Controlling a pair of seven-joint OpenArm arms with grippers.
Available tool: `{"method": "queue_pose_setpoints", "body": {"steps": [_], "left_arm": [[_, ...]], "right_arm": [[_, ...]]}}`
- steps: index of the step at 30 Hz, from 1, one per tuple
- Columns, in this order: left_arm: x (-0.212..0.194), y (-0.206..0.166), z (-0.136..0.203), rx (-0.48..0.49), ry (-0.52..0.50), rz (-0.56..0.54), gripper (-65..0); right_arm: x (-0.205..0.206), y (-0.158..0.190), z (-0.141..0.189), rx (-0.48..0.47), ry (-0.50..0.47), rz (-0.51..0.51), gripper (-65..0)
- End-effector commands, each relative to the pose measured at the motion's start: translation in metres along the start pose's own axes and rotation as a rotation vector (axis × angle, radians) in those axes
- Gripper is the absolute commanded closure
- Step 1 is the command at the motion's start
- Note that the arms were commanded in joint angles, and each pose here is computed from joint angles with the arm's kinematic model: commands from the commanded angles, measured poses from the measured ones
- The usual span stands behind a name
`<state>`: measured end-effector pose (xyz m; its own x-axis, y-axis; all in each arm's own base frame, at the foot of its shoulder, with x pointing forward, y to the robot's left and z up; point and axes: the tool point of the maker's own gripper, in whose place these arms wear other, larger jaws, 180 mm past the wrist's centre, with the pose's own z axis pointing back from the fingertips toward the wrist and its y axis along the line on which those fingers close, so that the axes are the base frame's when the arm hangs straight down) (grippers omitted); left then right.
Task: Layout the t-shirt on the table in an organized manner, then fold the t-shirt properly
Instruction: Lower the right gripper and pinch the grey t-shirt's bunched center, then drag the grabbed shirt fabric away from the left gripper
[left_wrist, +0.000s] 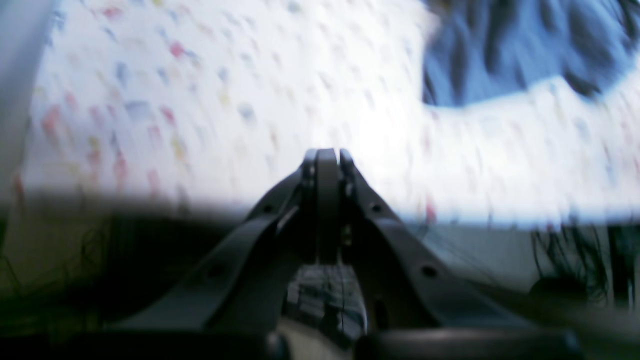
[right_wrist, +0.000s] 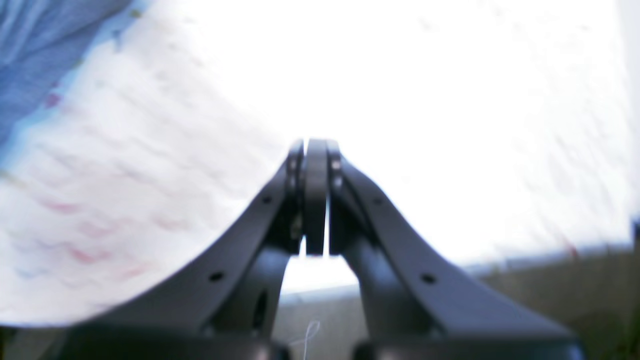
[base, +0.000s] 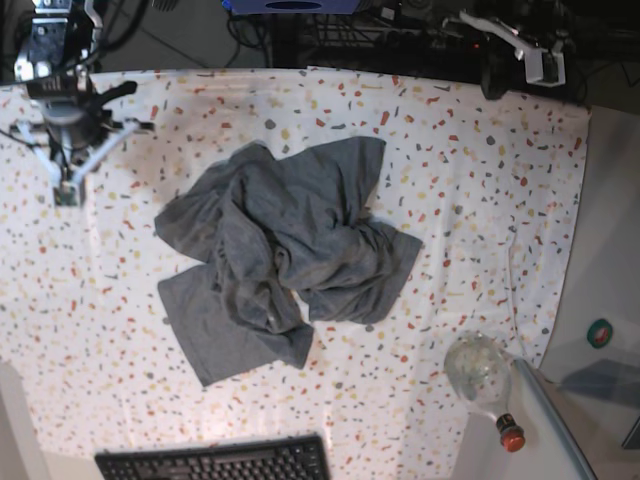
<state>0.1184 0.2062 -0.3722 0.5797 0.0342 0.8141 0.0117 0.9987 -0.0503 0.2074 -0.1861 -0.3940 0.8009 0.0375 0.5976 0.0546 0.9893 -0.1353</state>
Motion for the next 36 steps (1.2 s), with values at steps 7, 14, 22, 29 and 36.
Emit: {"method": "queue_pose_setpoints", "body": {"steps": [7, 14, 22, 29, 36], "left_arm": [[0.052, 0.067, -0.047, 0.212, 0.054, 0.080, 0.0], [0.071, 0.117, -0.042, 0.350, 0.082, 0.232, -2.5], [0.069, 0.106, -0.047, 0.298, 0.093, 0.202, -26.0], [0.056, 0.107, -0.050, 0.300, 0.124, 0.220, -26.0], [0.042, 0.111, -0.053, 0.309, 0.159, 0.238, -25.8]], "right_arm": [[0.108, 0.099, 0.001, 0.221, -0.191, 0.136, -12.2], [0.113, 0.155, -0.007, 0.278, -0.173, 0.143, -48.5], [0.092, 0.178, -0.046, 0.234, -0.151, 0.148, -45.5], [0.087, 0.174, -0.065, 0.197, -0.140, 0.143, -44.7], [0.106, 0.172, -0.051, 0.210, -0.202, 0.121, 0.0]]}}
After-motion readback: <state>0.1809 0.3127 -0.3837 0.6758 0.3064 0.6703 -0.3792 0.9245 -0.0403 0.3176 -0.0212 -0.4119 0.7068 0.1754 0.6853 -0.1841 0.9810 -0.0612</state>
